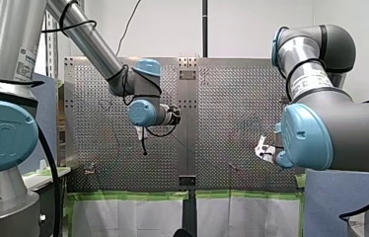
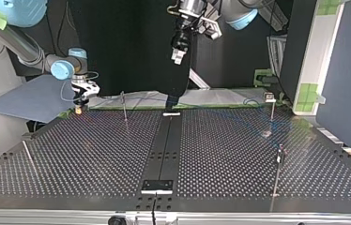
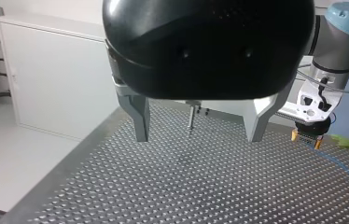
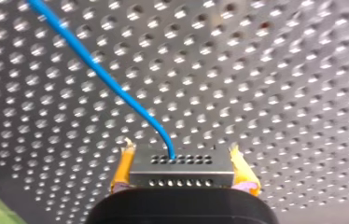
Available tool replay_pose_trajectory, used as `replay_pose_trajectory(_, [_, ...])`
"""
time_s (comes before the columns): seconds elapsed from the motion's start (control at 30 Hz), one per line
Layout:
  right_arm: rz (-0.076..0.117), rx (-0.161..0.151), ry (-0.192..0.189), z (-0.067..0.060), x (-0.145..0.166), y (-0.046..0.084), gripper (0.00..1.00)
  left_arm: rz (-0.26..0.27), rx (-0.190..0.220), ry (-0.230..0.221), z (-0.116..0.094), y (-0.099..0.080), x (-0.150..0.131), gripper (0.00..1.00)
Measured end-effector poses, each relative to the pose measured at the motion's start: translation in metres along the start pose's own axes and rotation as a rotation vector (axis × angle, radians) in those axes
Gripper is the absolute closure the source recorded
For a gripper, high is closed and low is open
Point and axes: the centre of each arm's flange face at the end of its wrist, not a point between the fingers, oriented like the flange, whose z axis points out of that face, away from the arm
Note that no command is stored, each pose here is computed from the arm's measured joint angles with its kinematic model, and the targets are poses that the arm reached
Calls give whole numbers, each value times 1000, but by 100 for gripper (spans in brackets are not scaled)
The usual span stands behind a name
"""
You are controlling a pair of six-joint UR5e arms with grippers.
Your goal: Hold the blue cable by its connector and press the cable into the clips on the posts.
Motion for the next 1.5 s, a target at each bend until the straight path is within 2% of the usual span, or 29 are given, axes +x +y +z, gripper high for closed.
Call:
replay_pose_trajectory(0.17, [15,9,19,1,27,-11,100,-15,7,-41,-13,5,-8,0])
replay_pose_trajectory(0.4, [12,21,28,-2,59,-28,100,-30,9,-78,-28,15,-11,0])
replay_pose_trajectory(0.5, [2,32,28,-5,72,-39,100,-29,7,-80,-33,20,-6,0])
replay_pose_trajectory(0.63, [-24,45,24,-12,85,-56,100,-15,11,-63,-39,28,6,0])
replay_pose_trajectory(0.7, [-31,48,26,-16,89,-61,100,-7,15,-55,-40,31,13,0])
replay_pose_trajectory(0.97, [-37,69,51,-37,106,-78,100,15,33,-77,-20,26,23,0])
replay_pose_trajectory(1.1, [-35,79,75,-46,118,-84,100,32,36,-53,-13,26,31,0])
replay_pose_trajectory(1.23, [-33,92,98,-55,131,-92,100,66,29,-6,-12,29,44,0])
replay_pose_trajectory(1.37, [-27,100,98,-62,130,-96,100,94,19,48,-14,34,60,0])
replay_pose_trajectory(1.5, [-12,105,92,-69,122,-94,100,108,26,79,-15,36,71,0])
